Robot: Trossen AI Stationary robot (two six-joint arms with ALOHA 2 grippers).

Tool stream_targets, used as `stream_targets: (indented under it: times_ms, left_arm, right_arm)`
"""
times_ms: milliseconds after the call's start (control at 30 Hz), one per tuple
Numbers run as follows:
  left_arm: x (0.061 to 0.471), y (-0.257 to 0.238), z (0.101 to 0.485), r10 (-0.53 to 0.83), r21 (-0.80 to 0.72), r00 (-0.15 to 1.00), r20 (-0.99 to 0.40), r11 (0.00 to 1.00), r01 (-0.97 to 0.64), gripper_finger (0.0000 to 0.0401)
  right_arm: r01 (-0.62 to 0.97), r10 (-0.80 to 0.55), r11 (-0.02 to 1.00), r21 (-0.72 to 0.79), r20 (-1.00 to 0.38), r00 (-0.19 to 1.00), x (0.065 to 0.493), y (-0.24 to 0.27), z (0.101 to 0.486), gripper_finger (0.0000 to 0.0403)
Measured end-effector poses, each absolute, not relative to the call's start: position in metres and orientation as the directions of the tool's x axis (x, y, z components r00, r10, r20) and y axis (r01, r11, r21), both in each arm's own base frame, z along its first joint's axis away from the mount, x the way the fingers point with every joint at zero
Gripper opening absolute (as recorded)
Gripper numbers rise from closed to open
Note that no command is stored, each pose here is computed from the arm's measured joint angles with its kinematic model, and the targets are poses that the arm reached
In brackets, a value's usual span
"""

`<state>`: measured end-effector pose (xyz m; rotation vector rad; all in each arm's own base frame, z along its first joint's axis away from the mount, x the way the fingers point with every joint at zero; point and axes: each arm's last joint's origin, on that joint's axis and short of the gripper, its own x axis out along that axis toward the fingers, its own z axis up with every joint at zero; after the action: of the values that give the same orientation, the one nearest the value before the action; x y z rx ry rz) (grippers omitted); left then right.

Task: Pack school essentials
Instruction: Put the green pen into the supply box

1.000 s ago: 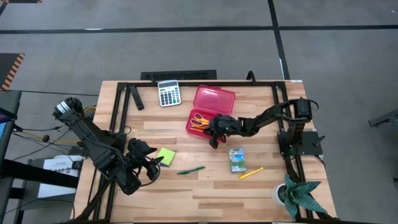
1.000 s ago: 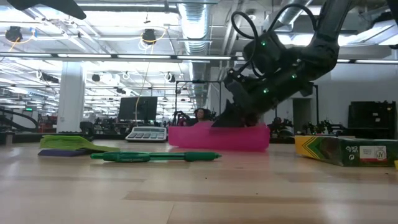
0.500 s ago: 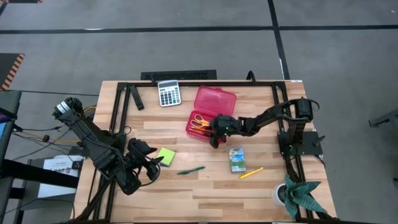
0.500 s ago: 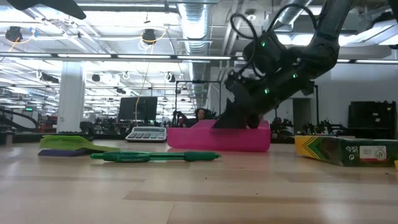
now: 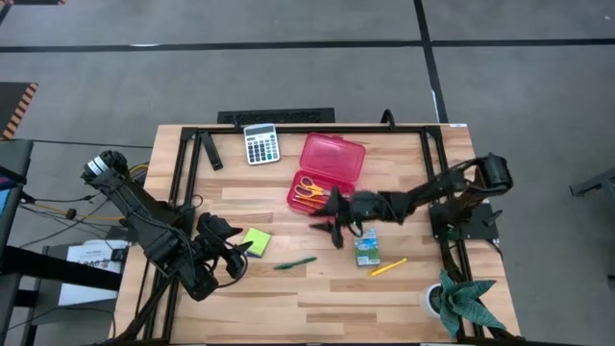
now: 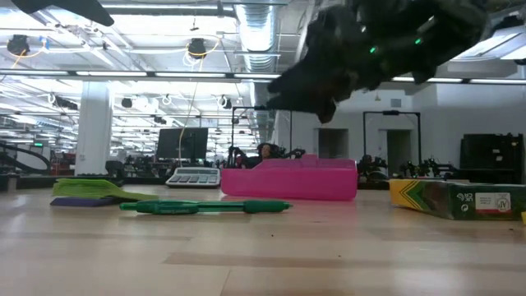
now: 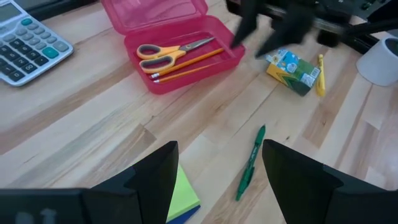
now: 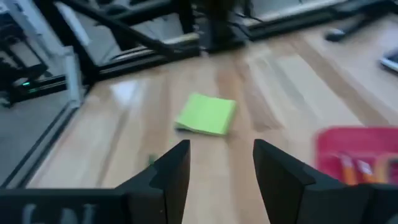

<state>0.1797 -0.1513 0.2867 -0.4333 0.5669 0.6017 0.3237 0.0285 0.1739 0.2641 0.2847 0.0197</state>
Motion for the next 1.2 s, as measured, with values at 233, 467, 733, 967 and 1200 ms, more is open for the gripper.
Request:
stream_targets:
  times_ms: [233,467,733,967,1200]
  left_arm:
    - [0.18,-0.151,0.287,0.402,-0.209,0.682,-0.611,0.749,-0.628,0.0228]
    - [0.18,-0.152,0.286,0.39,-0.211,0.676,-0.625,0.75,-0.627,0.0229]
    - [0.18,-0.152,0.286,0.374,-0.223,0.67,-0.641,0.745,-0.628,0.0228]
    - [0.179,-0.152,0.286,0.373,-0.229,0.668,-0.644,0.739,-0.633,0.0229]
    - [0.179,-0.152,0.286,0.369,-0.233,0.665,-0.649,0.737,-0.635,0.0228]
  right_arm:
    - [-0.063,0.133,0.975,0.212,-0.335,0.933,0.341,0.074,0.148,0.0189]
    - [-0.106,0.171,0.977,0.185,-0.382,0.908,0.367,0.093,0.122,0.019]
    - [-0.147,0.209,0.972,0.182,-0.39,0.897,0.387,0.1,0.088,0.019]
    - [-0.133,0.2,0.974,0.184,-0.422,0.884,0.387,0.101,0.054,0.0188]
    - [-0.087,0.136,0.988,0.127,-0.46,0.878,0.384,0.105,0.033,0.0135]
